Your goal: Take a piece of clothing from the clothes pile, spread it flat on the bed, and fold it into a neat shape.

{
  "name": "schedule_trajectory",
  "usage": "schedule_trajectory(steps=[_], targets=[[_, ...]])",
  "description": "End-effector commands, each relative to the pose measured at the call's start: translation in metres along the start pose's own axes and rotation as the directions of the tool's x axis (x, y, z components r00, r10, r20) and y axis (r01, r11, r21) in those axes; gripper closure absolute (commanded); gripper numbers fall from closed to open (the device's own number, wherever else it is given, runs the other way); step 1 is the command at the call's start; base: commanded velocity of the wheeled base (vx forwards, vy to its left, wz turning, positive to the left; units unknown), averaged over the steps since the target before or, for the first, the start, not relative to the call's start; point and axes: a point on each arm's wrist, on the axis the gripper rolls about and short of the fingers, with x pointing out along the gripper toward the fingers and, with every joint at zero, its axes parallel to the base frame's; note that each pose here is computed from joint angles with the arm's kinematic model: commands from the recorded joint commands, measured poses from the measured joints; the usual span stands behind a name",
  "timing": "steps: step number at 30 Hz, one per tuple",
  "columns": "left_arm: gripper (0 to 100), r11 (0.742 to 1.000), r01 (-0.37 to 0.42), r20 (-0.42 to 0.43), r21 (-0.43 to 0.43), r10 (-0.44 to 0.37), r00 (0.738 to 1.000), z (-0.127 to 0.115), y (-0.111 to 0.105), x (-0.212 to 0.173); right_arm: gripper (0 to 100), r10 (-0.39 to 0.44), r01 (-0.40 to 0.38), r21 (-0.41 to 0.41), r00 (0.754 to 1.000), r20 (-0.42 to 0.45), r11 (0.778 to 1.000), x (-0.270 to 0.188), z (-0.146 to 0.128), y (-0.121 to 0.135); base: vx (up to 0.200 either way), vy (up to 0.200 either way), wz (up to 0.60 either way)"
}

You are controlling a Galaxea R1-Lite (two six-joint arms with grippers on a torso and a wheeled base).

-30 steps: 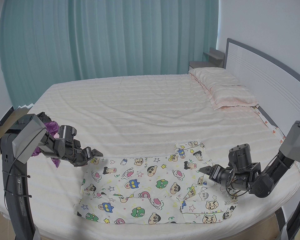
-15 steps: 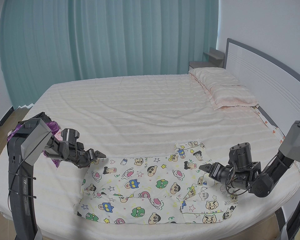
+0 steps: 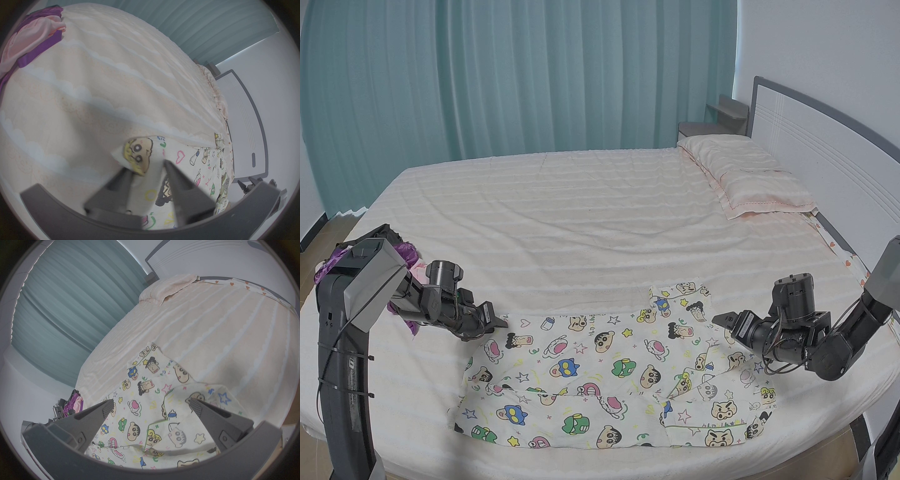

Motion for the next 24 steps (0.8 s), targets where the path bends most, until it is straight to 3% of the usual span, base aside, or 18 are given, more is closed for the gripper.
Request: schedule_trajectory(steps=[1,6,11,19,24], targets=[[100,1.0,-0.007,0.007,0.004,0.007,1.0,-0.001,-0.002,-0.005,0,0.024,-0.025,-0.033,0.999,-0.021,0.999,0.011,0.03,-0.018,0.0,0.0,0.0],[100,1.0,-0.016,0.031,0.005,0.016,0.999,0.004,-0.007,-0.012,0,0.05,-0.056,-0.116,0.997,-0.053,0.992,0.04,0.05,-0.034,0.0,0.0,0.0],[100,0.998,-0.057,0.072,0.013,0.056,0.996,0.008,-0.013,-0.02,0,0.101,-0.114,-0.112,0.988,-0.114,0.987,0.083,0.062,-0.044,0.0,0.0,0.0],[100,0.999,-0.046,0.08,0.028,0.044,0.996,0.007,-0.027,-0.028,0,0.091,-0.114,-0.145,0.984,-0.155,0.983,0.127,0.087,-0.063,0.0,0.0,0.0],[100,0.999,-0.04,0.07,0.036,0.038,0.997,0.003,-0.033,-0.028,0,0.13,-0.161,-0.173,0.975,-0.179,0.972,0.15,0.085,-0.068,0.0,0.0,0.0]])
